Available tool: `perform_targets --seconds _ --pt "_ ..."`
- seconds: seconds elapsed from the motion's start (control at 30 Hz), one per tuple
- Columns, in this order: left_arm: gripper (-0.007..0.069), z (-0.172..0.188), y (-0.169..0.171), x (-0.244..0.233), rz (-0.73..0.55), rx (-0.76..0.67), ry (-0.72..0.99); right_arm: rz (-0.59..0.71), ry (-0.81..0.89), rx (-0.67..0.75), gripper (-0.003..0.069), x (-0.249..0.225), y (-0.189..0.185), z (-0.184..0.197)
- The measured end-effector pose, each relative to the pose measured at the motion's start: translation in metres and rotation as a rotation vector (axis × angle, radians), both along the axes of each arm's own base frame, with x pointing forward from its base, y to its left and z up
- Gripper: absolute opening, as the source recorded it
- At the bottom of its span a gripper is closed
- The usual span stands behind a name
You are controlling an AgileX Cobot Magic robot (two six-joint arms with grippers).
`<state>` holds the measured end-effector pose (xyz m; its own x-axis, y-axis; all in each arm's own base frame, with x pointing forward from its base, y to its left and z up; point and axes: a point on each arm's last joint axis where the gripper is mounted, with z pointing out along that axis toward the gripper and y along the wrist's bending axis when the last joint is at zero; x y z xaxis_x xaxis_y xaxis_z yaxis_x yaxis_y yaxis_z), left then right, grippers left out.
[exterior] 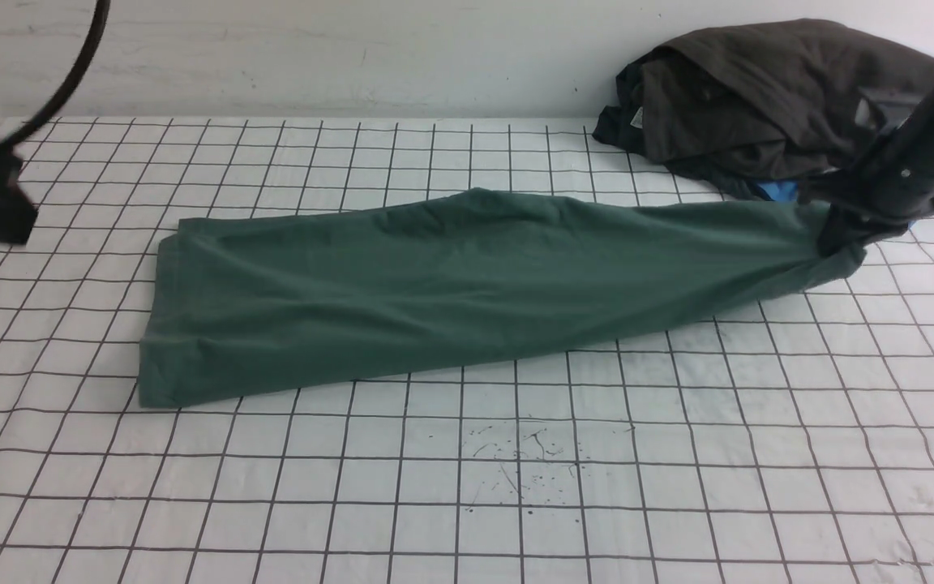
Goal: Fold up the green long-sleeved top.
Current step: Use the right arm to drag the right edge of the fabric to the left and folds it over the left edge
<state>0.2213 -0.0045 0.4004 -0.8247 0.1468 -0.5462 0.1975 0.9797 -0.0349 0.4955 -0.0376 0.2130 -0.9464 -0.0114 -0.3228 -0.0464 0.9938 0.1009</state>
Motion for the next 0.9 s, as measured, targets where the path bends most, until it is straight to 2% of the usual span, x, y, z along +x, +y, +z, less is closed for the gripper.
perform_targets --seconds 0.07,0.17,0.23,0.37,0.47,0.5,0.53,0.57,0.6,0.63,0.7,0.73,0.77,0.9 --pt "0.0384 -0.021 -0.002 -0.038 -0.001 0.001 0.037 -0.037 -0.043 -0.097 0.0020 -0.010 -0.016 0.031" --pt "0.0384 -0.040 -0.003 -0.064 0.000 -0.001 0.060 -0.097 -0.089 -0.188 0.0020 -0.021 -0.035 0.062" --pt "0.0384 -0.067 -0.003 -0.086 0.012 -0.002 0.040 -0.156 -0.148 -0.247 0.0020 -0.036 -0.046 0.096" --pt "0.0384 -0.093 -0.003 -0.096 0.036 -0.001 -0.037 -0.168 -0.232 -0.207 0.0020 -0.051 -0.031 0.135" --pt "0.0380 -0.105 -0.001 -0.091 0.070 -0.002 -0.172 -0.048 -0.307 -0.085 0.0020 -0.058 0.031 0.161" --pt "0.0375 -0.107 -0.001 -0.089 0.079 -0.009 -0.202 0.005 -0.316 -0.036 0.0020 -0.058 0.057 0.162" --pt "0.0371 -0.108 -0.001 -0.089 0.081 -0.012 -0.204 0.007 -0.316 -0.028 0.0020 -0.058 0.058 0.162" --pt "0.0357 -0.108 -0.001 -0.085 0.094 -0.030 -0.242 0.112 -0.320 0.055 0.0020 -0.058 0.107 0.158" --pt "0.0352 -0.109 -0.001 -0.084 0.095 -0.032 -0.244 0.125 -0.320 0.073 0.0020 -0.058 0.113 0.157" --pt "0.0335 -0.108 -0.002 -0.081 0.106 -0.048 -0.270 0.221 -0.329 0.136 0.0020 -0.059 0.157 0.149" --pt "0.0302 -0.109 -0.003 -0.077 0.118 -0.073 -0.281 0.326 -0.339 0.205 0.0020 -0.059 0.208 0.132" --pt "0.0298 -0.109 -0.003 -0.076 0.119 -0.075 -0.282 0.337 -0.334 0.209 0.0020 -0.058 0.213 0.127" --pt "0.0272 -0.110 -0.003 -0.074 0.123 -0.083 -0.276 0.403 -0.344 0.256 0.0020 -0.059 0.252 0.109" --pt "0.0213 -0.113 -0.003 -0.070 0.126 -0.088 -0.258 0.467 -0.330 0.296 0.0020 -0.059 0.311 0.059"
